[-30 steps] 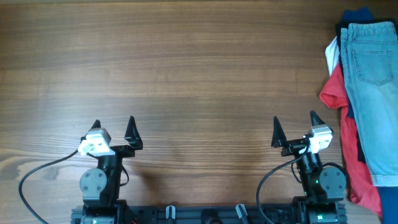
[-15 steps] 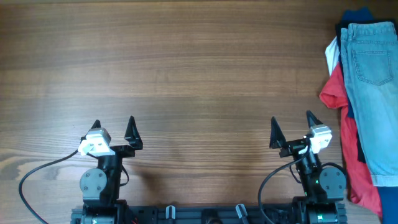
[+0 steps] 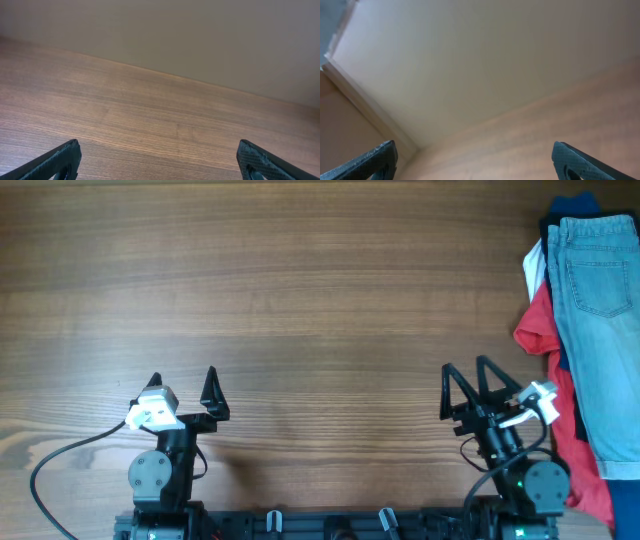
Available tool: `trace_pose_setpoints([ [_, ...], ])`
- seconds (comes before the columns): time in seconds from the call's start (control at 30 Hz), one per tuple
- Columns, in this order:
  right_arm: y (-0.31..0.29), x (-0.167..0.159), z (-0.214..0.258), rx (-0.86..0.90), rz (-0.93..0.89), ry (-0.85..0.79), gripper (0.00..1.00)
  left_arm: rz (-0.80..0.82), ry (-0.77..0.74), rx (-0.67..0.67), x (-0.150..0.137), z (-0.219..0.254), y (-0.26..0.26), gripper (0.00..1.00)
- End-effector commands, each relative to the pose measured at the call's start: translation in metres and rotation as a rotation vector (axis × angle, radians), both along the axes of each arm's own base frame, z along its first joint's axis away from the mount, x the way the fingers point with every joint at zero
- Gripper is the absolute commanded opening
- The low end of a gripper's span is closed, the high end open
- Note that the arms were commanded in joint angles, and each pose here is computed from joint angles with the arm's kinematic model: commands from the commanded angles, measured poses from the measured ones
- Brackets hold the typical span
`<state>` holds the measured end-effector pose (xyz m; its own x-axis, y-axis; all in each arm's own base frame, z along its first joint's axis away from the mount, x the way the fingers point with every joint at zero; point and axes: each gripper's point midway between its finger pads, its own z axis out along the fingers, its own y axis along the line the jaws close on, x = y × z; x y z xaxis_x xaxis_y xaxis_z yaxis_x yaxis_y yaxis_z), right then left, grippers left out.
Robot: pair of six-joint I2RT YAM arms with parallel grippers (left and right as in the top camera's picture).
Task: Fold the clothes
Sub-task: 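Reach the right gripper to the clothes stack and grasp the denim shorts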
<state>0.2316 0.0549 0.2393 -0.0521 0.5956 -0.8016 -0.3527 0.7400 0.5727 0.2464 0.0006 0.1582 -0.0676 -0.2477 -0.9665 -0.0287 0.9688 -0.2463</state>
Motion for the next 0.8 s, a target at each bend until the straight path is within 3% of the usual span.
trace_pose_setpoints([
  [0.0,-0.008,0.002,0.059,-0.089,-0.063,-0.074,1.00,0.001,-0.006,0.020,0.000,0.000,0.000,1.00],
  [0.07,-0.009,0.021,0.084,-0.170,-0.086,-0.037,1.00,0.001,-0.006,0.020,0.000,0.000,0.000,1.00],
  [0.23,-0.048,0.111,0.103,-0.303,-0.289,0.296,1.00,0.001,-0.006,0.020,0.000,0.000,0.000,1.00],
  [0.3,-0.073,0.157,0.086,-0.493,-0.361,0.516,1.00,0.001,-0.006,0.020,0.000,0.000,0.000,1.00],
  [0.43,-0.143,0.211,0.055,-0.605,-0.480,0.853,1.00,0.001,-0.006,0.020,0.000,0.000,0.000,1.00],
  [0.6,-0.205,0.257,0.011,-0.801,-0.568,0.897,1.00,0.001,-0.006,0.020,0.000,0.000,0.000,1.00],
  [0.77,-0.259,0.282,-0.088,-0.950,-0.561,1.055,1.00,0.001,-0.006,0.020,0.000,0.000,0.000,1.00],
])
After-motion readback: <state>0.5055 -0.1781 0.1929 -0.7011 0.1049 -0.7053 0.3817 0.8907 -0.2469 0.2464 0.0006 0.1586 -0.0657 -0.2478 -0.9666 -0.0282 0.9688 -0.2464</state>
